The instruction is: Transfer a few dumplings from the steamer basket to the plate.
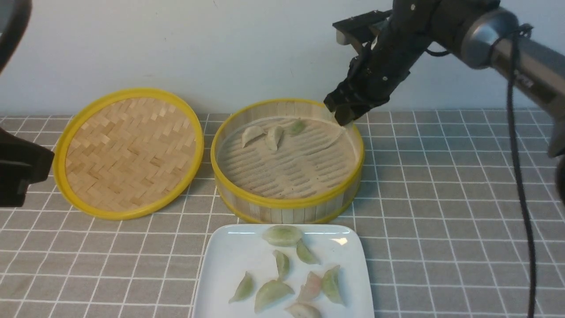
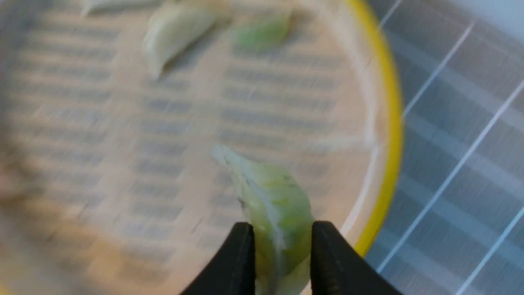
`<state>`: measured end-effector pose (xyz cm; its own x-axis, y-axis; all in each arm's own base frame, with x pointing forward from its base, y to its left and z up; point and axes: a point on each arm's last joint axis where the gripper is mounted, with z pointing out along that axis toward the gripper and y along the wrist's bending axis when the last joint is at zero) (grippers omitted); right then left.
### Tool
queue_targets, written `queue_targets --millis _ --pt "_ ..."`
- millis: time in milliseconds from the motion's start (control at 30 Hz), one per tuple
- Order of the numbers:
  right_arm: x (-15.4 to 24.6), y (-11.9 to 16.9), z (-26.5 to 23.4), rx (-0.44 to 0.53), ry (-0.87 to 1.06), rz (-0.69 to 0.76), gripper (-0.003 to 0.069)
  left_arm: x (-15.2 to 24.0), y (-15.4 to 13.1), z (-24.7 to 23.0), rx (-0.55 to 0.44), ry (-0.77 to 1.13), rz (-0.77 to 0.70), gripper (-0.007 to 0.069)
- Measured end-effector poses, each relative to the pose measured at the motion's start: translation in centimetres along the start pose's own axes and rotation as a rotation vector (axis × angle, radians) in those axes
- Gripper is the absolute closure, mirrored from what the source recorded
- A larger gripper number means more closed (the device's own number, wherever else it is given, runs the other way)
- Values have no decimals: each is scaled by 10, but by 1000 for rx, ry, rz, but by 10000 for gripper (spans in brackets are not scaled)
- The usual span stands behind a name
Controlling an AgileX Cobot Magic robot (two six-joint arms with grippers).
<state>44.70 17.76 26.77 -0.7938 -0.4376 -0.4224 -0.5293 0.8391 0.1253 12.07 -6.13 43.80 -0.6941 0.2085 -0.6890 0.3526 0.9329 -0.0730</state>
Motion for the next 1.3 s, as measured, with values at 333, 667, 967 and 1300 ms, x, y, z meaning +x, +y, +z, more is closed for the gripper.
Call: queue_targets --millis 333,667,967,1300 --pt "93 129 -33 -277 129 -227 501 6 0 10 -5 41 33 630" --pt "89 173 26 -203 -78 -226 490 29 1 46 -9 159 56 630" --pt "94 170 49 -189 -19 -215 368 31 1 49 -4 166 66 630" --pt "83 171 -25 -139 103 -281 444 31 1 49 1 160 96 630"
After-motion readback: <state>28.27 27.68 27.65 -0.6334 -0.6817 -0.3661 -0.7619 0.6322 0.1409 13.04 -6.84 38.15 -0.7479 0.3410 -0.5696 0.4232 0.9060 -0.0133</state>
